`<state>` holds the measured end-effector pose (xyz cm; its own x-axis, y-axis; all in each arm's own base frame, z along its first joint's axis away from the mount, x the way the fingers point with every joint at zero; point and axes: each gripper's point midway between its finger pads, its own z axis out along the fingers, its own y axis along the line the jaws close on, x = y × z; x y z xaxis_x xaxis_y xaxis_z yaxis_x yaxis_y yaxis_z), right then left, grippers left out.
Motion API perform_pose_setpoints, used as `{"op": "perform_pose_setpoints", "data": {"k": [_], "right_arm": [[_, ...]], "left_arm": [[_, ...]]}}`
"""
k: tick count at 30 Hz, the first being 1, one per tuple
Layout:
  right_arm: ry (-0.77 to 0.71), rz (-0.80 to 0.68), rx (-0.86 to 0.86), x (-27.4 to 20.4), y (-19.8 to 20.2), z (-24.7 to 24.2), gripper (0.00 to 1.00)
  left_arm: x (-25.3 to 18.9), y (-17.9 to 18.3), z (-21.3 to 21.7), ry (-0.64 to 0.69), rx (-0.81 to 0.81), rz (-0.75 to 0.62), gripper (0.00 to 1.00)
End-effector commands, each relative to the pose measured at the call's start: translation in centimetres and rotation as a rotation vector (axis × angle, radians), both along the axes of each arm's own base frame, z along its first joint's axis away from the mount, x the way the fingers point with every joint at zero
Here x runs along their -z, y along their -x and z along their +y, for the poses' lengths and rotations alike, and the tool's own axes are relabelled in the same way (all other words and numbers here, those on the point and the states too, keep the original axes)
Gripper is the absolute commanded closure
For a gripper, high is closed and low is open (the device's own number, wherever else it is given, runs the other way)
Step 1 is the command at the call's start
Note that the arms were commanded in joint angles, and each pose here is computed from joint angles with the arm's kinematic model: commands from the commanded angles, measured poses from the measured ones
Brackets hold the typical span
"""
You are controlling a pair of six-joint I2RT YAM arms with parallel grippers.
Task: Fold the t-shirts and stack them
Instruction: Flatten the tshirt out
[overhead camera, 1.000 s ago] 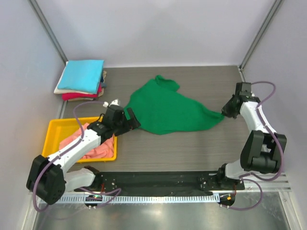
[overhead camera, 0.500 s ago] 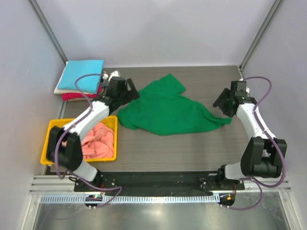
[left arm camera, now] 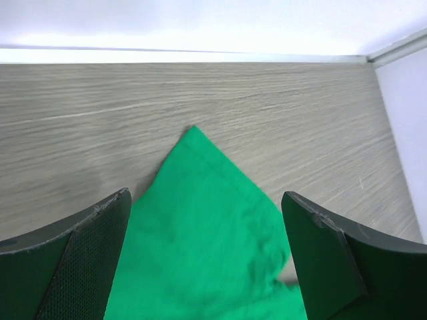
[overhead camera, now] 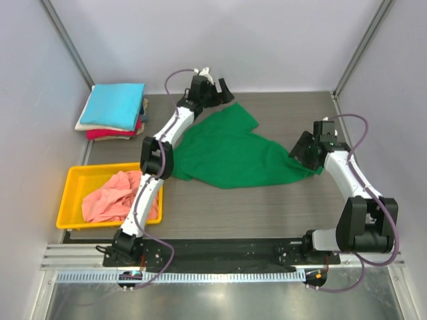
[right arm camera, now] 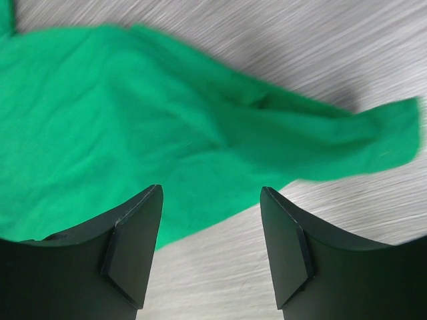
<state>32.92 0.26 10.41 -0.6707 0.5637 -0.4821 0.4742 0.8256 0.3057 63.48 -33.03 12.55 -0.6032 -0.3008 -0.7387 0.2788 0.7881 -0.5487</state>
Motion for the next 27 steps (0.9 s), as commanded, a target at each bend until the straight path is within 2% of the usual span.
{"op": "perform_pose_setpoints", "data": {"k": [1, 2, 3, 7, 14, 22, 23, 25, 26, 27], "right_arm": [[-0.032, -0.1, -0.06, -2.6, -0.2, 2.0, 0.34], [-0.035, -0.109, -0.077, -2.9, 0.0, 2.6, 0.34], [-0.036, -0.109, -0.081, -2.8, 0.2, 2.7, 0.34], [-0.033, -0.117, -0.097, -3.2, 0.3, 2.9, 0.34], [-0.015, -0.1, -0.101, -2.8, -0.1, 2.6, 0.34], [-0.015, -0.109, -0.1, -3.4, -0.1, 2.6, 0.34], [-0.017, -0.109, -0.101, -3.5, 0.0, 2.7, 0.34], [-0.011, -0.107, -0.101, -3.4, 0.1, 2.6, 0.34], [-0.008, -0.108, -0.1, -3.5, 0.1, 2.5, 0.34], [-0.004, -0.101, -0.095, -3.2, 0.2, 2.4, 0.34]], "left_arm": [[0.1, -1.7, -1.7, 0.147, 0.059, -0.04, 0.05], [2.4, -2.0, -1.4, 0.163, 0.041, -0.011, 0.06], [2.3, -2.7, -1.4, 0.202, 0.013, -0.032, 0.06], [4.9, -2.6, -2.0, 0.27, -0.011, 0.047, 0.09], [7.1, -0.1, -4.4, 0.263, 0.024, 0.15, 0.21], [9.7, 2.7, -6.4, 0.254, 0.015, 0.296, 0.39], [9.9, 3.0, -6.7, 0.253, 0.015, 0.304, 0.51], [10.0, 3.1, -6.9, 0.259, 0.008, 0.309, 0.67], [9.6, 3.0, -7.0, 0.263, 0.006, 0.305, 0.83], [9.2, 2.9, -7.0, 0.266, 0.006, 0.298, 0.92]]}}
